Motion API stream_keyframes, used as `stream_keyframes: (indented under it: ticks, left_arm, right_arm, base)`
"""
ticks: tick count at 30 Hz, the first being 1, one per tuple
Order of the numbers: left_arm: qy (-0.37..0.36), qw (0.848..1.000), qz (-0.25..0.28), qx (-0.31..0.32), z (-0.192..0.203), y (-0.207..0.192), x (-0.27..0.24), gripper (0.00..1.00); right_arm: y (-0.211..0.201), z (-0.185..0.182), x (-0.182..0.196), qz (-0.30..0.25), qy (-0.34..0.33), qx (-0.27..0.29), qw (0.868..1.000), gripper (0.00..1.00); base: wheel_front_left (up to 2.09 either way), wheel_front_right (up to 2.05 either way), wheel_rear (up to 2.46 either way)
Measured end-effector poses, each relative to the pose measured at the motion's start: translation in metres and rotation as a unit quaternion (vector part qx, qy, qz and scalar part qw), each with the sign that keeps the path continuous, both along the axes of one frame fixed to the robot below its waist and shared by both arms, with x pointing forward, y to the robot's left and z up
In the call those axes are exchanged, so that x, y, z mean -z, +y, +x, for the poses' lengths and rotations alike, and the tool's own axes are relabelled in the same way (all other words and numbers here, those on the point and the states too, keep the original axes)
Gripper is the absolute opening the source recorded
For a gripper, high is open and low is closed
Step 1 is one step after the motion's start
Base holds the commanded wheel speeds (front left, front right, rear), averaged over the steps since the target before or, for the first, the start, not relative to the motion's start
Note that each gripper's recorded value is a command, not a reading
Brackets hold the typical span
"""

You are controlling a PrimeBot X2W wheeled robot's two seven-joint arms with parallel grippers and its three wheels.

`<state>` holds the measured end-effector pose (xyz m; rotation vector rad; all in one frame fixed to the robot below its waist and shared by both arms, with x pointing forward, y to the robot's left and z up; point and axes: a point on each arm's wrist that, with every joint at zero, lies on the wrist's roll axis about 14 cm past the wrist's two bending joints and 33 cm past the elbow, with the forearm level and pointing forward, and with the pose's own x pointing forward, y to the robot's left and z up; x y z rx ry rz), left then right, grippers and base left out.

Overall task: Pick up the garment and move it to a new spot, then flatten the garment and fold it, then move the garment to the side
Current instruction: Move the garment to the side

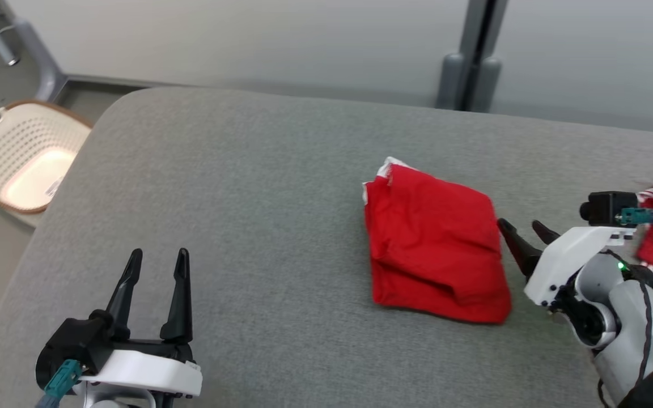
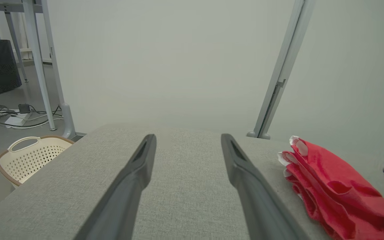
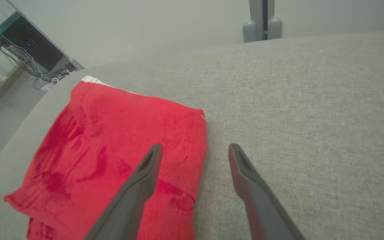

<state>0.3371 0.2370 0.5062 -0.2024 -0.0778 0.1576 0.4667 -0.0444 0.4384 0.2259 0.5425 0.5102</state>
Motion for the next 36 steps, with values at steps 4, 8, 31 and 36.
stream_keyframes:
  ticks: [4,8,31,36]
  left_arm:
    - [0.014,1.0,-0.002,-0.023,-0.006,0.01,0.008,1.0]
    - [0.028,0.999,0.0,-0.039,-0.013,0.019,0.015,1.0]
    - [-0.012,0.992,0.0,0.128,0.031,-0.074,-0.005,1.0]
    - [-0.019,0.978,-0.002,0.206,0.048,-0.123,-0.009,1.0]
  right_arm:
    - [0.007,0.001,0.044,-0.026,0.105,-0.015,0.994,1.0]
    - [0.028,-0.011,0.062,-0.012,0.172,-0.039,0.984,1.0]
    - [-0.039,-0.024,0.002,0.046,0.055,0.046,0.996,0.0]
    - [-0.079,-0.04,-0.002,0.048,0.044,0.091,0.994,0.0]
  base:
    - [0.0,0.0,0.0]
    - [0.0,0.0,0.0]
    - [0.0,0.0,0.0]
    - [0.0,0.0,0.0]
